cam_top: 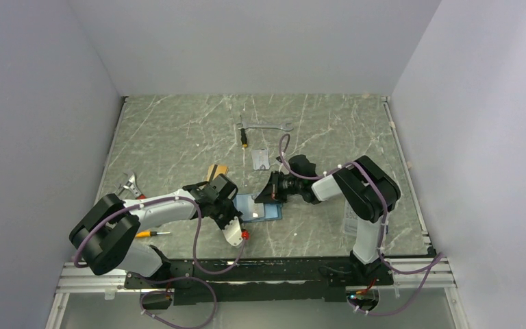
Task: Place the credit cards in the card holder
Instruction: Insert the credit card into the card holder.
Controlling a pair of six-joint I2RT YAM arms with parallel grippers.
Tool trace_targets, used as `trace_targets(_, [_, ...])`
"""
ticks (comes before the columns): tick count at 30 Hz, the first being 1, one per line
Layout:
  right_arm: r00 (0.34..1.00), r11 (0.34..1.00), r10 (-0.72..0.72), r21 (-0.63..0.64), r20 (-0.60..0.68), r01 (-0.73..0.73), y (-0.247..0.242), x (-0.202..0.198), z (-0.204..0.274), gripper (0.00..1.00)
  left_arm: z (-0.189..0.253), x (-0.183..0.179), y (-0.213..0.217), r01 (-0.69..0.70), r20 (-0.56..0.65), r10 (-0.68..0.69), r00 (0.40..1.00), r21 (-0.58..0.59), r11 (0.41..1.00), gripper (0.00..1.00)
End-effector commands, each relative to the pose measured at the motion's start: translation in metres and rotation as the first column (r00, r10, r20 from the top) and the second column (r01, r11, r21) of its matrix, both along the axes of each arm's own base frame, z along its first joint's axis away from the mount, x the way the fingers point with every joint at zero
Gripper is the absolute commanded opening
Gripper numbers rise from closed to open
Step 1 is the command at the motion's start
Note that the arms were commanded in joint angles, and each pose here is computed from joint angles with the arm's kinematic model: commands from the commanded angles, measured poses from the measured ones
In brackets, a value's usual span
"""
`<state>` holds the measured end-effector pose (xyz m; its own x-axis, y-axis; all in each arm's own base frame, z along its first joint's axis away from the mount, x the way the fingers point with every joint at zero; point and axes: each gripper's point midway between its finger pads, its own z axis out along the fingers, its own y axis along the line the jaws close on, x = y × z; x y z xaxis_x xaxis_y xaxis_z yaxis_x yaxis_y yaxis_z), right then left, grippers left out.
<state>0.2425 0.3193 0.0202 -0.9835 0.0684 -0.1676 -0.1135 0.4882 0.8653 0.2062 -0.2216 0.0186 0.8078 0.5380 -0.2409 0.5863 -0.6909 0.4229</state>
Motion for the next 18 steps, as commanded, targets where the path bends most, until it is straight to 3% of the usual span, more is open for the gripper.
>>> trace_targets(1, [0.999, 0.995, 0.009, -0.1, -0.045, -0.013, -0.013, -0.018, -0.028, 0.0, -0.001, -0.002, -0.004, 0.018, -0.002, -0.018, 1.0, -0.008, 1.0, 0.08])
trace_targets(5, [0.998, 0.992, 0.025, -0.123, -0.061, -0.032, -0.011, -0.021, -0.033, 0.0, -0.001, -0.002, -0.005, 0.015, -0.002, -0.015, 1.0, -0.01, 1.0, 0.07])
trace_targets(6, [0.998, 0.989, 0.025, -0.141, -0.058, -0.033, -0.011, -0.02, -0.034, 0.04, -0.001, -0.002, -0.005, 0.013, -0.003, -0.013, 1.0, -0.01, 1.0, 0.07])
trace_targets(8, [0.998, 0.98, 0.009, -0.197, -0.064, -0.022, -0.017, -0.019, -0.036, 0.25, 0.0, -0.002, -0.005, 0.008, -0.008, -0.008, 1.0, -0.01, 1.0, 0.06])
trace_targets(11, [0.999, 0.953, -0.022, -0.304, -0.027, 0.013, -0.028, -0.012, -0.034, 0.48, 0.0, -0.003, -0.004, 0.004, -0.01, -0.004, 1.0, -0.01, 1.0, 0.05])
trace_targets(18, [0.999, 0.877, -0.033, -0.479, -0.01, 0.025, -0.048, -0.018, -0.027, 0.62, -0.002, -0.006, 0.0, 0.008, 0.0, -0.007, 1.0, -0.018, 1.0, 0.03])
